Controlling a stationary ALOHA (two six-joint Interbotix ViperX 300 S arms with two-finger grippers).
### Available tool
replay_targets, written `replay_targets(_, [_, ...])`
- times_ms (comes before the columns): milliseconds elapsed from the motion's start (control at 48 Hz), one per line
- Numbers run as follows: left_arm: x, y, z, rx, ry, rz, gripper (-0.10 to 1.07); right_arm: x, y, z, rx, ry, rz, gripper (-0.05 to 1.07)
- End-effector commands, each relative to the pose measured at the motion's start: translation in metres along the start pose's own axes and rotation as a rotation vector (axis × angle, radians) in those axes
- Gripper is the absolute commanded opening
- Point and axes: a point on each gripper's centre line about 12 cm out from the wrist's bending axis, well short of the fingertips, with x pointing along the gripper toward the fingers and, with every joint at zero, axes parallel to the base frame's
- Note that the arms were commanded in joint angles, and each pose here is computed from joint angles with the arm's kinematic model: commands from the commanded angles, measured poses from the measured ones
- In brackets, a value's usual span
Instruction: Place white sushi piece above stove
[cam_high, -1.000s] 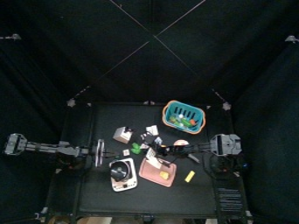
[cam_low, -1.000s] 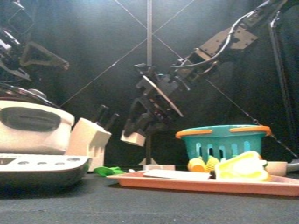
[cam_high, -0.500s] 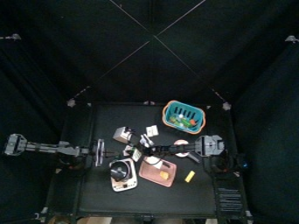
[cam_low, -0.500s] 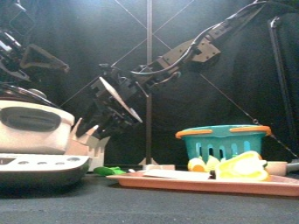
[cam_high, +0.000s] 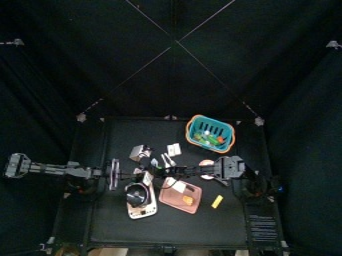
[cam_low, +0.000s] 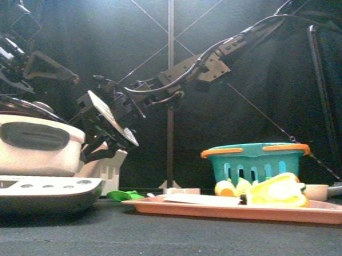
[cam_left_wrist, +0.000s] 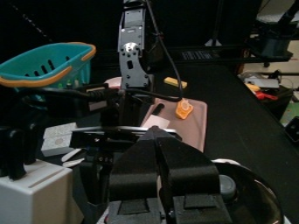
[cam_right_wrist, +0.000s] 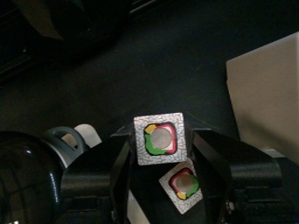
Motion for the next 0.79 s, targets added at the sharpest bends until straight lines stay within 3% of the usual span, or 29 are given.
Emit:
replay_targets(0, [0.001,-0.001,-0.001,-0.003,0.026,-0.003,0.25,-0.009,0.001,0.025,0.018,-0.051,0.011,0.73])
replay_targets(146, [0.001,0.0,-0.005,-0.02,0.073,0.001,0.25,-0.009,-0.001,0.025,0.028,-0.051,0.006,0.8])
replay_targets(417, [0.002,0.0,-0.003,-0.034,0.072,0.003,0.25,-0.009,-0.003,0.025,0.025,-0.05,0.005,0.93])
replay_targets(771, [0.001,-0.007,-0.006,-0.03,0.101,-0.029,0.25,-0.029,-0.003,0.032,0.032,-0.057,0.0,0.94])
